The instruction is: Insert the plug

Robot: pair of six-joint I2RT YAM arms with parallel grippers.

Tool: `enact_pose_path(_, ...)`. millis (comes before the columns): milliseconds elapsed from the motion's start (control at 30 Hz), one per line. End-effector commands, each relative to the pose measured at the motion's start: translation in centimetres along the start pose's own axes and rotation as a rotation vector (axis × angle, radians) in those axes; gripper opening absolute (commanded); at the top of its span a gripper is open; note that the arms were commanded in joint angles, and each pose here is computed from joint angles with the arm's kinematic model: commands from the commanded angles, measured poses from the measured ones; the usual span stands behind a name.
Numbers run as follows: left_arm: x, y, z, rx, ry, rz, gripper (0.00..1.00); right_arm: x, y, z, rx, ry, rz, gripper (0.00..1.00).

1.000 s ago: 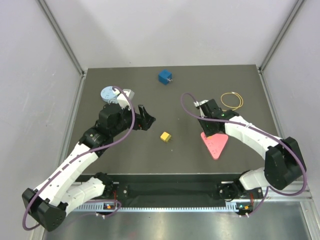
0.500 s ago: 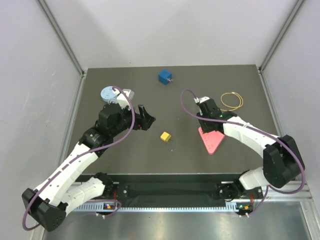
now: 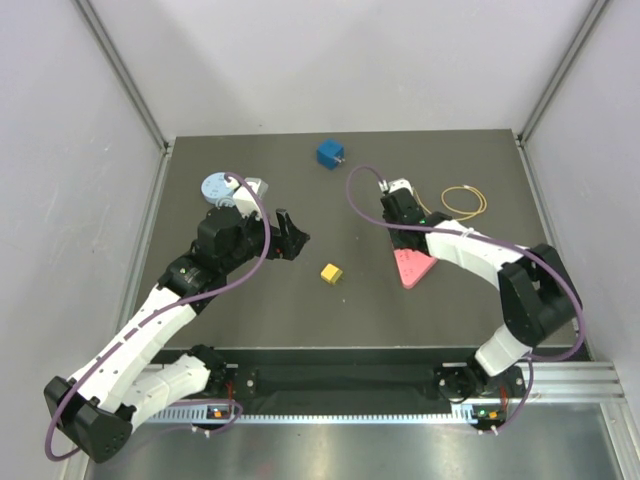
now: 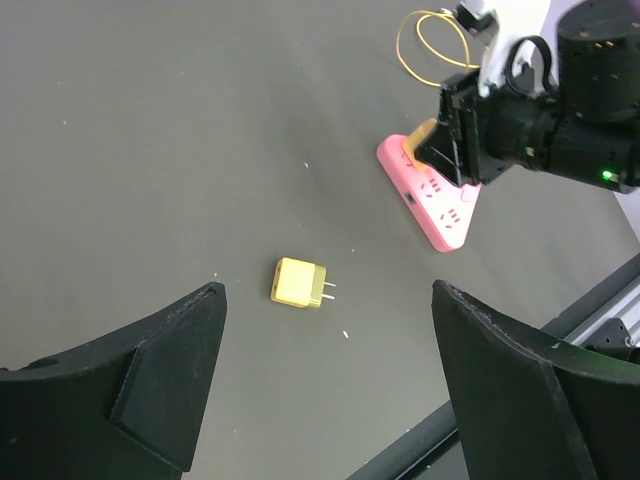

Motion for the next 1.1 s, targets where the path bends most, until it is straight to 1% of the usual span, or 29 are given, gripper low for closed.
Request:
enact_pose_path(0, -1.5, -0.1, -0.1, -0.001, -0.046, 0.020, 0.88, 1.3, 1.1, 1.6, 0.021, 0.064, -0.001, 0.00)
enact_pose_path(267, -1.5, 0.0, -0.2, -0.008, -0.050, 0.027, 0.88, 4.4, 1.5, 3.7, 0.039, 0.174, -0.014, 0.00)
enact_pose_path(467, -1.5, 0.0, -0.3, -0.009, -0.051, 0.028, 0.88, 5.3, 1.9, 4.4, 0.033, 0.230, -0.003, 0.00)
enact_pose_path(600, -1.6, 0.0, -0.4, -0.008, -0.054, 0.030, 0.88, 5.8, 2.1, 4.5, 0.033, 0.243, 0.037, 0.00)
enact_pose_path(733, -1.6, -0.1, -0.4, -0.003, -0.055, 0.028, 0.88, 6.3, 2.8, 4.3, 0.019, 0.219, 0.097, 0.00)
enact_pose_path(833, -1.6, -0.1, -0.4, -0.003, -0.054, 0.027, 0.88, 6.7, 2.4, 4.4, 0.057, 0.221, 0.100, 0.00)
enact_pose_path(900, -1.6, -0.1, -0.4, -0.005, -0.054, 0.027, 0.88, 7.5, 2.2, 4.6, 0.081, 0.244, 0.085, 0.00)
enact_pose_path(1067, -1.6, -0.1, -0.5, -0.005, -0.057, 0.024, 0.88, 6.8, 2.1, 4.5, 0.092, 0.218, 0.077, 0.00)
Point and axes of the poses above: each gripper's point midway between its finger pads, its own z axis out along the fingers, its own y axis along the line the jaws close on, x = y × z, the point moved 1 cm from there along -z, back along the fingers, and after that the axes turned 5 degrees about z, right-handed, at the moved point
